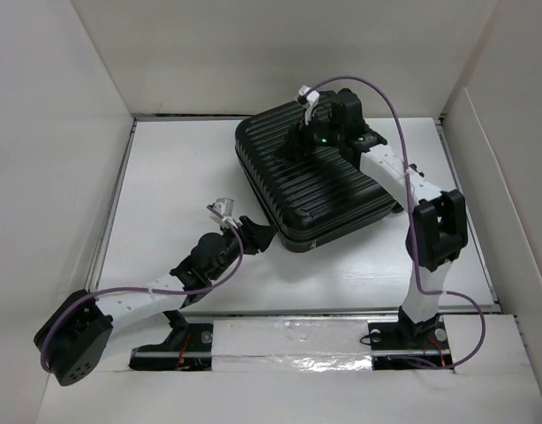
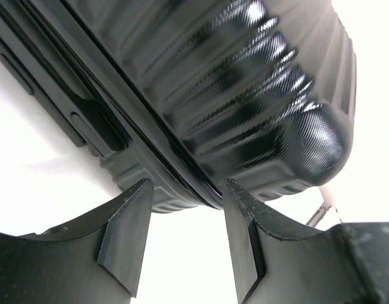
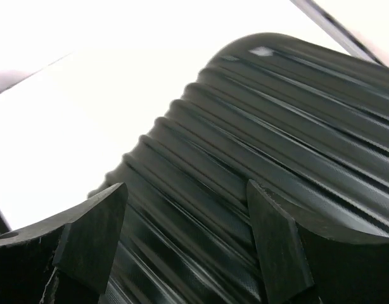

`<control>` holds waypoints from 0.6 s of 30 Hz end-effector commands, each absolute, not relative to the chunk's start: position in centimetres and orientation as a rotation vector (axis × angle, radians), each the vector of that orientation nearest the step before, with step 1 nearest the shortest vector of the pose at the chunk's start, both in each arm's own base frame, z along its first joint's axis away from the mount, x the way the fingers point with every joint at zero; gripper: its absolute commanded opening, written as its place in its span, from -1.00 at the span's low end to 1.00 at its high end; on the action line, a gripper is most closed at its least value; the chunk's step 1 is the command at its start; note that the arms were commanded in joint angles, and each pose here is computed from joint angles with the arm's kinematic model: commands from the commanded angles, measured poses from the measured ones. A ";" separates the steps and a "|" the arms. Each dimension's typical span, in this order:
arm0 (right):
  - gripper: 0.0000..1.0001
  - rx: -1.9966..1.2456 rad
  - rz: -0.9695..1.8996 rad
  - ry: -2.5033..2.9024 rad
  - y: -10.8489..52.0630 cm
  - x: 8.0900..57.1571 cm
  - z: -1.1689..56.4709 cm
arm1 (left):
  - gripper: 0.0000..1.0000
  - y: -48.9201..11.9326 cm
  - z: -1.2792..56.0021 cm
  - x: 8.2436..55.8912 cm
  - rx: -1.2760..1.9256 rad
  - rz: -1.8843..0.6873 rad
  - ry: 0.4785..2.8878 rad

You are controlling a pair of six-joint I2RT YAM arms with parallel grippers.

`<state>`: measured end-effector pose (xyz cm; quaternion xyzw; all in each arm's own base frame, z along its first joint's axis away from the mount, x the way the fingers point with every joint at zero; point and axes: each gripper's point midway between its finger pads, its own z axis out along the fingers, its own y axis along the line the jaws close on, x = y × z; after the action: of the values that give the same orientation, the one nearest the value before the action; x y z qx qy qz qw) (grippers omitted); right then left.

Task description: Pack the luggage

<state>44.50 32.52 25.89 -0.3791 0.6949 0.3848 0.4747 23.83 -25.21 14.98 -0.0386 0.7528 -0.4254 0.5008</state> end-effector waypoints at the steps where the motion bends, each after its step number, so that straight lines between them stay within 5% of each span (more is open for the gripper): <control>1: 0.63 -0.912 0.899 1.715 30.6 43.1 29.0 | -0.11 -24.7 19.3 24.8 -0.148 -1.041 1.697; 2: 0.62 -0.905 0.859 1.600 30.0 42.0 33.1 | -0.10 -24.3 19.6 24.8 -0.154 -1.028 1.690; 5: 0.47 -0.825 0.807 1.572 28.5 39.0 32.8 | -0.08 -21.9 19.5 25.8 -0.229 -0.897 1.690; 6: 0.02 -0.757 0.784 1.442 27.2 37.1 37.3 | -0.07 -20.6 19.7 26.5 -0.282 -0.837 1.679; 9: -0.78 -0.591 0.755 1.476 25.0 34.6 34.1 | -0.10 -18.0 18.9 28.0 -0.349 -0.790 1.705; 18: -0.96 -0.497 0.675 1.576 20.2 26.1 28.5 | -0.40 -19.2 16.4 32.9 -0.314 -0.794 1.880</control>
<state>27.18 21.00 30.19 -0.2449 0.6668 0.3088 0.6325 31.49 -17.03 13.84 -0.1632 0.7878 -0.2953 0.5154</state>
